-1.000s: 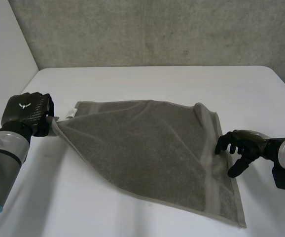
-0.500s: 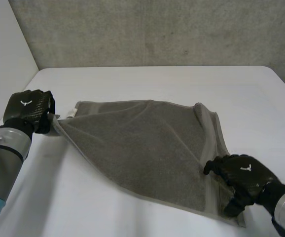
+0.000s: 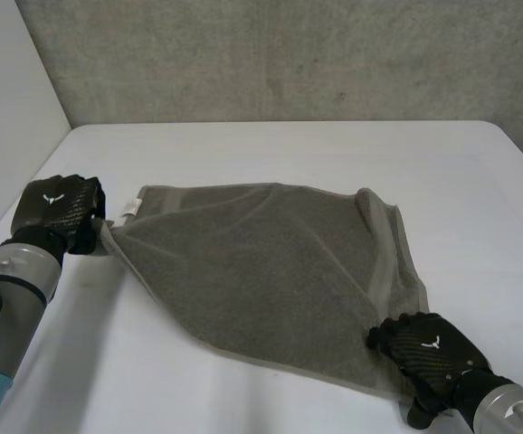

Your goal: Fold the towel.

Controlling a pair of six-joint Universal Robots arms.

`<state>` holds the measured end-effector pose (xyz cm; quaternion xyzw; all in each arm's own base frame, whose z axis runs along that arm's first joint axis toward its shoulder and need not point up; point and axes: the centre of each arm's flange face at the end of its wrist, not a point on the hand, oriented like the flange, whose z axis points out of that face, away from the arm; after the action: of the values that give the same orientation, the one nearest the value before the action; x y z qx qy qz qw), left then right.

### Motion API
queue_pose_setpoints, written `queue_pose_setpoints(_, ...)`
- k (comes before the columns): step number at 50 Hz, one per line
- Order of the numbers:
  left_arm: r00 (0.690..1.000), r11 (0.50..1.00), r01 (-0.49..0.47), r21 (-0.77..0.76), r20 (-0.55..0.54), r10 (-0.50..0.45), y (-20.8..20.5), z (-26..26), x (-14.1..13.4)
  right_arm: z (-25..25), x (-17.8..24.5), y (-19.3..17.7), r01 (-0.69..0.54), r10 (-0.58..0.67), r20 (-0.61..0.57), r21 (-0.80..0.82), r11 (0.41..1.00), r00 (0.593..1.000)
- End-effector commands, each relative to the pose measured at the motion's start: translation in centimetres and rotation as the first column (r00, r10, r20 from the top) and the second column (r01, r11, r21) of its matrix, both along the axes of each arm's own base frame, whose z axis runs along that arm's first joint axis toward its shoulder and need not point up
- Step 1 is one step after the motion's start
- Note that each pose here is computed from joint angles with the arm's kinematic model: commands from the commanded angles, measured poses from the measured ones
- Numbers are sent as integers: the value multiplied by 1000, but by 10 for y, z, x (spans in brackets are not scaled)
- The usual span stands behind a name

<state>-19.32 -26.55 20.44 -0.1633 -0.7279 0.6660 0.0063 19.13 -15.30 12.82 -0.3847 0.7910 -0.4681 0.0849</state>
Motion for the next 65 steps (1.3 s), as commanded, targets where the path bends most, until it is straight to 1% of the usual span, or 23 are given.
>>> queue_pose_setpoints(1, 1000, 1000, 1, 9, -4, -1, 0, -2, -1, -10, 1, -7, -7, 7, -7, -31, 1000, 1000)
queue_pose_setpoints(10, 1000, 1000, 2, 14, -6, -2, -1, -5, -1, -10, 1, -26, 18, -19, -6, -136, 990, 1000)
queue_pose_setpoints(23, 1000, 1000, -1, 16, -6, 1, -1, -5, 0, -2, 2, -44, 41, -41, 4, -181, 983, 999)
queue_pose_setpoints(37, 1000, 1000, -3, 16, -6, 3, -1, -5, 0, 15, 15, -58, 3, 2, 19, -257, 966, 1000)
queue_pose_setpoints(43, 1000, 1000, -4, 20, -5, 4, -1, -5, 1, 14, 19, -52, -18, 21, 11, -230, 973, 1000)
queue_pose_setpoints(50, 1000, 1000, -1, 28, -2, 1, 1, -7, 0, 3, 16, -46, -13, 13, -3, -143, 990, 1000)
queue_pose_setpoints(57, 1000, 1000, 1, 29, -2, -1, 1, -8, 0, 2, 16, -44, -12, 12, -1, -140, 990, 1000)
queue_pose_setpoints(65, 1000, 999, -3, 32, -2, 3, 2, -9, 1, 3, 16, -48, -12, 13, 7, -174, 985, 1000)
